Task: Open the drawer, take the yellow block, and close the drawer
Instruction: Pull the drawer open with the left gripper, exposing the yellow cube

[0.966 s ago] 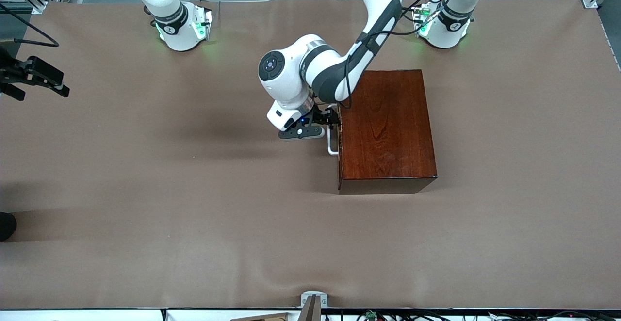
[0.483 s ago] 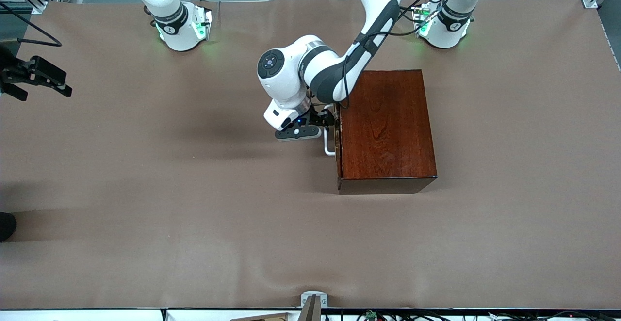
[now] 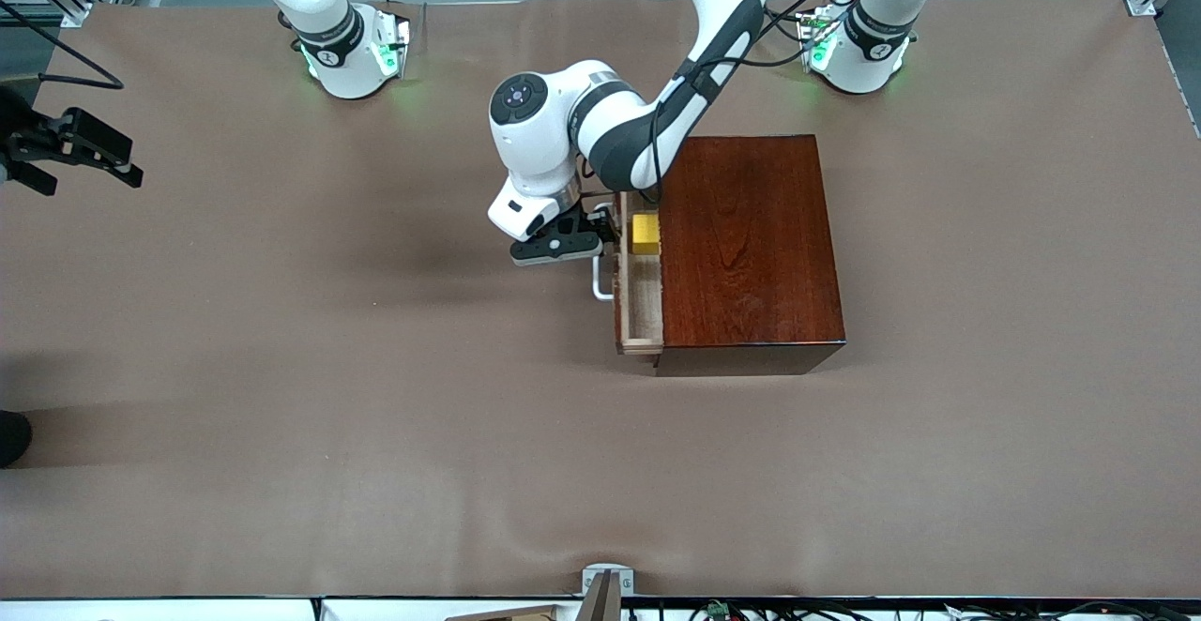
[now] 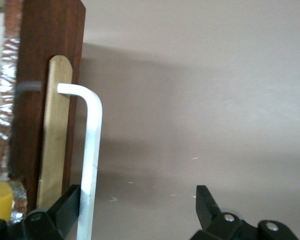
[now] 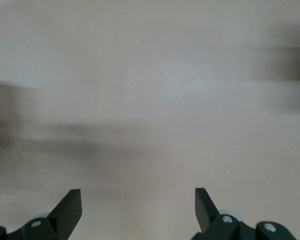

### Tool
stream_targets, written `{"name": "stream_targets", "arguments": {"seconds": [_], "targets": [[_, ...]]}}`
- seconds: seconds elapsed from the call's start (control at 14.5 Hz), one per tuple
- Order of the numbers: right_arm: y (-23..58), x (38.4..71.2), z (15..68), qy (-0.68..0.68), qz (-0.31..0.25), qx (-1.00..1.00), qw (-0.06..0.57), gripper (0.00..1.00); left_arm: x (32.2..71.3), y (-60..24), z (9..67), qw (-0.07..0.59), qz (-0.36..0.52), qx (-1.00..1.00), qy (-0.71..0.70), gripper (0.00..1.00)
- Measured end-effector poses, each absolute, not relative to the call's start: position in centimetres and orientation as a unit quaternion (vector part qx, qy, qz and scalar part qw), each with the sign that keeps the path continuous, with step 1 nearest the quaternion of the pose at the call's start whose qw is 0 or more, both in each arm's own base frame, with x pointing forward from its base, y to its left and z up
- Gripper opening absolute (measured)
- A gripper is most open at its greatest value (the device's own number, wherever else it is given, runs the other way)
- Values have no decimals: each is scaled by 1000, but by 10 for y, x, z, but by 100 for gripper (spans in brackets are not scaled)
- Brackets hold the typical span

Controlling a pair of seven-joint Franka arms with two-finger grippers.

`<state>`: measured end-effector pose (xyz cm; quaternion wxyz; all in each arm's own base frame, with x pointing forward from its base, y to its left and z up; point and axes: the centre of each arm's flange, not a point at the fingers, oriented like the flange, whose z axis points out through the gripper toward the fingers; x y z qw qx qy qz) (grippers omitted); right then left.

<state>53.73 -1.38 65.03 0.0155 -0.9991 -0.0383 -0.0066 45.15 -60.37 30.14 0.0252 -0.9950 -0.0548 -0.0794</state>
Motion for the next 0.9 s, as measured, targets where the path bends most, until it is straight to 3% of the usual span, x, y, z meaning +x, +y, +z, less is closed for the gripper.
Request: {"name": "stream_targets", "arguments": {"seconds": [0.9], "targets": [[-17, 538, 648, -35, -5, -999, 16, 100, 447, -622, 311, -31, -102, -992, -74, 100]]}}
